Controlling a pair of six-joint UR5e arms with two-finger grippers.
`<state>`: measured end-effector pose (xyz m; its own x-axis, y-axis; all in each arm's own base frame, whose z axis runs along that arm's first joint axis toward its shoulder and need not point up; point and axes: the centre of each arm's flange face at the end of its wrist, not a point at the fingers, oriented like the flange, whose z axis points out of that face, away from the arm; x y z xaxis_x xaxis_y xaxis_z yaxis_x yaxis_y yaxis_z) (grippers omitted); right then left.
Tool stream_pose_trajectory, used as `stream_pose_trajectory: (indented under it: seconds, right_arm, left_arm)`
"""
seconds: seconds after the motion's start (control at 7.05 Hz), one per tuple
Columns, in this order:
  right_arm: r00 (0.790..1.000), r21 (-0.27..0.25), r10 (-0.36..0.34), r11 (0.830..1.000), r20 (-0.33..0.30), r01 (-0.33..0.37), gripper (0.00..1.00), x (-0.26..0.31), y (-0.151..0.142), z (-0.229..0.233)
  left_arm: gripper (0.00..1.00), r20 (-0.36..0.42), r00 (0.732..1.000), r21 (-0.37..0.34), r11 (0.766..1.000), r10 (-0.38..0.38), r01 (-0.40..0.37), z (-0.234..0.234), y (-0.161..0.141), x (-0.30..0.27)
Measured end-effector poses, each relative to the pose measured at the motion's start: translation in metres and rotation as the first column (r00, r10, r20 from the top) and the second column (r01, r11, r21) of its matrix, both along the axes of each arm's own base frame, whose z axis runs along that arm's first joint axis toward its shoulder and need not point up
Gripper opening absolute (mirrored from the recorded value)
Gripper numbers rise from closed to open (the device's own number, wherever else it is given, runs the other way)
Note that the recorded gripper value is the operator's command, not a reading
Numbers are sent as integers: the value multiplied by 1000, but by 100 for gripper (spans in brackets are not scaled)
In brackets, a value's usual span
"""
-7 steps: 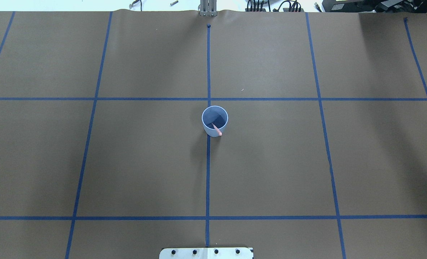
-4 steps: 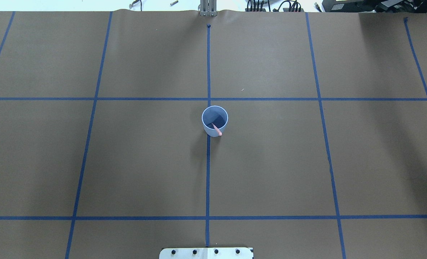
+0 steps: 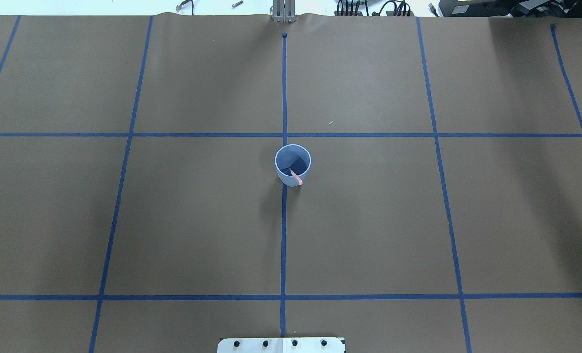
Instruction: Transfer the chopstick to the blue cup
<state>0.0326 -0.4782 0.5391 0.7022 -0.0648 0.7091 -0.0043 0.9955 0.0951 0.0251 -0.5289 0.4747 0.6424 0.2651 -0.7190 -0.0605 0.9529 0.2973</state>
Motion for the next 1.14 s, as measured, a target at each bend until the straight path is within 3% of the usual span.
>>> stream_pose_trajectory:
  seconds: [1.14]
  right_arm:
    - [1000,-6,3,1000,-4,-3,100,0,-1,2]
  left_arm:
    - [98,1,1000,18,1000,3,-3,-2,-3,1]
